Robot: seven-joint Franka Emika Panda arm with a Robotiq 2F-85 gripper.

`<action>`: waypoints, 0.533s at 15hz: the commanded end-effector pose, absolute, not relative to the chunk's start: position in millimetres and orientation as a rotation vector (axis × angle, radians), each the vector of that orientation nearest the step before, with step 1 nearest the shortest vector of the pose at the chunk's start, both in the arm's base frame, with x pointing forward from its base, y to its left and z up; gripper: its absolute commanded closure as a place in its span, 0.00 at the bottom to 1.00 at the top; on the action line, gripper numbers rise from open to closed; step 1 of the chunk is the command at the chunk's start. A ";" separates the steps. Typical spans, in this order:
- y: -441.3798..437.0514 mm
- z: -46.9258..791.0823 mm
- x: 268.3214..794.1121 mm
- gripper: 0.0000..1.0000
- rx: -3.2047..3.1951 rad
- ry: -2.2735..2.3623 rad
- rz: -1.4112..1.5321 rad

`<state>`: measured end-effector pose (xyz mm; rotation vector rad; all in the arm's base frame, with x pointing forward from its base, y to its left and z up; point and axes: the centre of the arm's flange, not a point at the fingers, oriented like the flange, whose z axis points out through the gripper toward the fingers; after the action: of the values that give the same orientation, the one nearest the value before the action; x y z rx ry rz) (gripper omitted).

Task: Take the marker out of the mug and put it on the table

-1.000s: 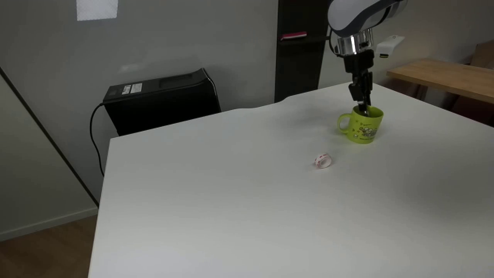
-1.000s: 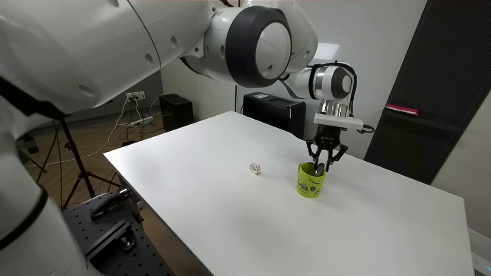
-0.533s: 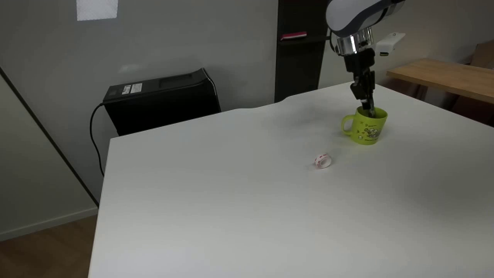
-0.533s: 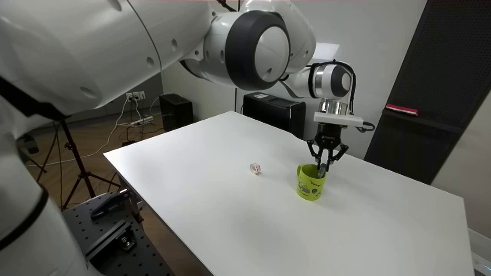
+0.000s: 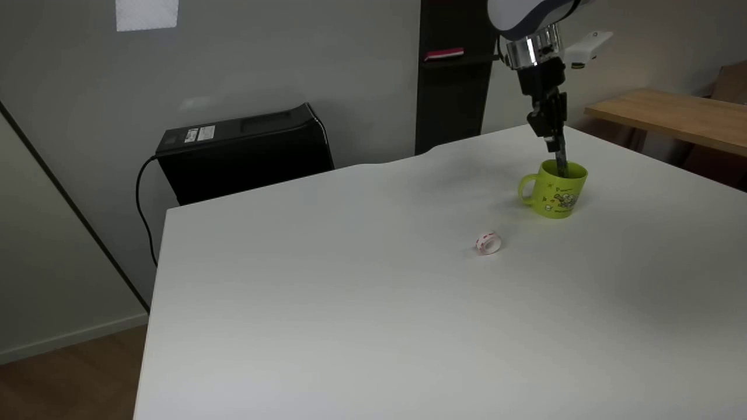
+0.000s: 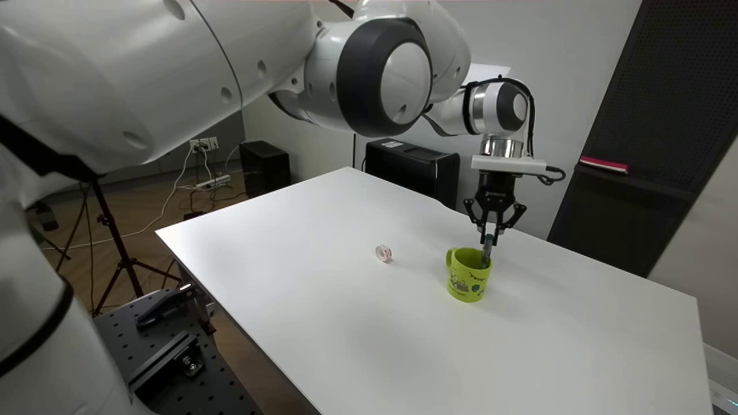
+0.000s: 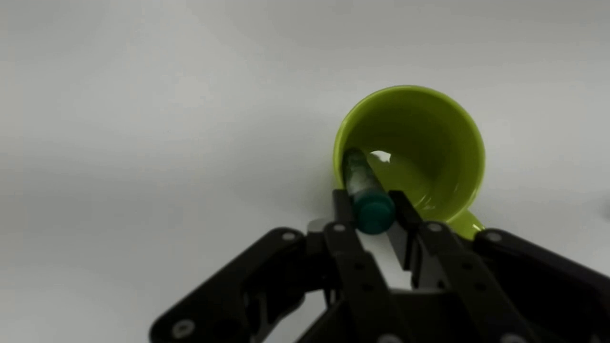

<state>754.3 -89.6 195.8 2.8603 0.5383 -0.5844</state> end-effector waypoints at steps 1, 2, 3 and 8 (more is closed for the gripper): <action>-89.5 214.9 793.2 0.94 2.866 0.465 -0.567; -89.7 221.7 794.7 0.94 2.877 0.461 -0.571; -90.0 227.8 795.7 0.94 2.883 0.457 -0.573; -88.5 261.3 797.7 0.94 2.908 0.440 -0.577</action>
<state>757.6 -87.8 241.7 2.8807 0.4935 -0.5905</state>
